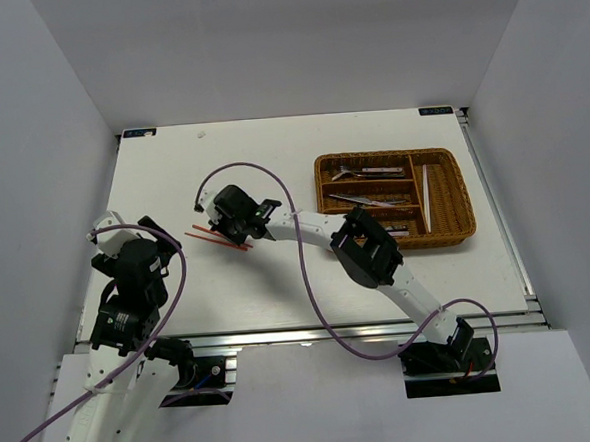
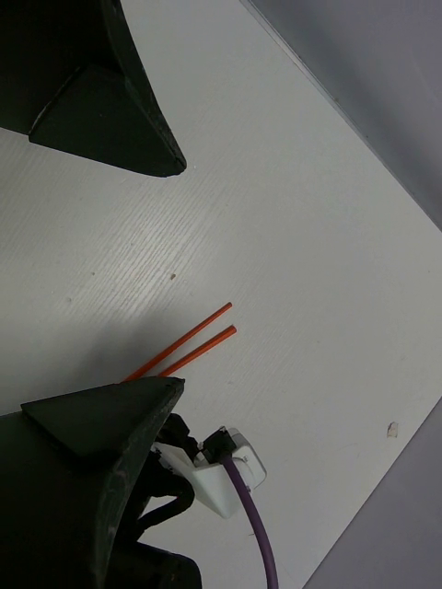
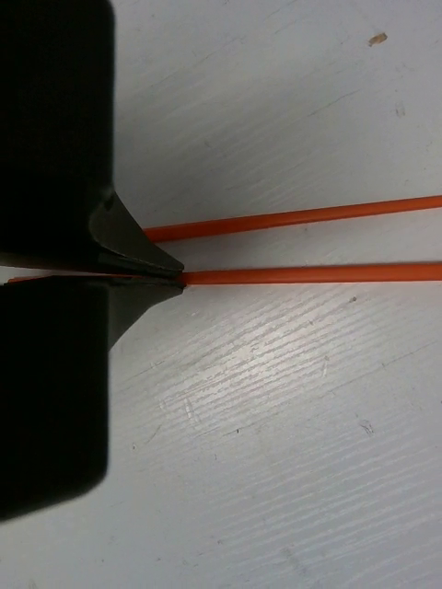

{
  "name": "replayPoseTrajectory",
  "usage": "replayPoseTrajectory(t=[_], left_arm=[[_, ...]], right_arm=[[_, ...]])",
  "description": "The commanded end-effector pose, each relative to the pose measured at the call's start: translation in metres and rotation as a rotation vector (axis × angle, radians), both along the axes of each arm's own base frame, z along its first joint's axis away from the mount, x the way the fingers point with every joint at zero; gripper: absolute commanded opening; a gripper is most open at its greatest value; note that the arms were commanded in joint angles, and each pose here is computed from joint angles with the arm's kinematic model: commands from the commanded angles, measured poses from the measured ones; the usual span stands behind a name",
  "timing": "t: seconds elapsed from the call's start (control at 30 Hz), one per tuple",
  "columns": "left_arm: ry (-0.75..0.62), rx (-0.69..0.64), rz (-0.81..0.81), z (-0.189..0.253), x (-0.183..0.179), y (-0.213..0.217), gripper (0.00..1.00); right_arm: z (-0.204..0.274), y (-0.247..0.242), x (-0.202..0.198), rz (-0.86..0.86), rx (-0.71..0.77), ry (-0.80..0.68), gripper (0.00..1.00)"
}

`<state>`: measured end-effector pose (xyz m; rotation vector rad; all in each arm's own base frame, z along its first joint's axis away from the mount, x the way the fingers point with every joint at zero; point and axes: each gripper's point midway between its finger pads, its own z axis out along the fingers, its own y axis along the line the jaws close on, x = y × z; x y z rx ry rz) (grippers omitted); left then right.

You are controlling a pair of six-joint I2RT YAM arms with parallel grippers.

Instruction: Sort the eating utensils into containers

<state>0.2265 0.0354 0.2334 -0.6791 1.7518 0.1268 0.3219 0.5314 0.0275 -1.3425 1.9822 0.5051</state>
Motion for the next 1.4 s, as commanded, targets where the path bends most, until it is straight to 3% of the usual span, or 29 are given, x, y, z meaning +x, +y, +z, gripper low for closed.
replayPoseTrajectory(t=[0.0,0.13,0.37,0.57,0.63,0.7,0.73,0.77,0.93,1.1,1.23,1.37], left_arm=[[-0.011,0.0,-0.006,0.005,-0.001,0.0,0.98],[-0.009,-0.002,-0.012,0.005,0.0,-0.002,0.98],[-0.011,-0.003,-0.01,0.004,-0.001,-0.001,0.98],[-0.017,-0.005,-0.008,0.006,-0.002,-0.001,0.98],[-0.018,-0.005,-0.01,0.006,-0.002,-0.001,0.98],[-0.022,-0.007,-0.008,0.007,-0.002,-0.001,0.98],[-0.023,-0.008,-0.008,0.006,-0.002,-0.001,0.98],[-0.024,-0.009,-0.009,0.007,-0.003,-0.001,0.98],[-0.046,-0.018,-0.029,0.01,-0.003,-0.004,0.98],[-0.054,-0.023,-0.058,0.011,-0.002,-0.008,0.98],[-0.049,-0.022,-0.074,0.01,0.0,-0.011,0.98],[-0.057,-0.024,-0.078,0.011,-0.001,-0.011,0.98]], right_arm=[[-0.036,-0.025,-0.008,-0.016,-0.132,0.02,0.0],[-0.009,-0.031,0.001,-0.089,-0.072,-0.003,0.0],[0.099,-0.046,0.019,-0.209,0.107,-0.129,0.0],[0.135,-0.099,0.036,-0.365,0.138,-0.159,0.0],[0.123,-0.129,0.037,-0.45,0.117,-0.129,0.0],[0.143,-0.176,0.052,-0.614,0.148,-0.141,0.0],[0.122,-0.219,0.058,-0.705,0.09,-0.116,0.0],[0.14,-0.249,0.062,-0.783,0.115,-0.137,0.0],[0.14,-0.416,0.078,-1.083,0.067,-0.206,0.0],[0.141,-0.531,0.082,-1.318,0.025,-0.285,0.0],[0.119,-0.574,0.087,-1.405,-0.05,-0.283,0.0],[0.105,-0.584,0.096,-1.43,-0.076,-0.261,0.0]])
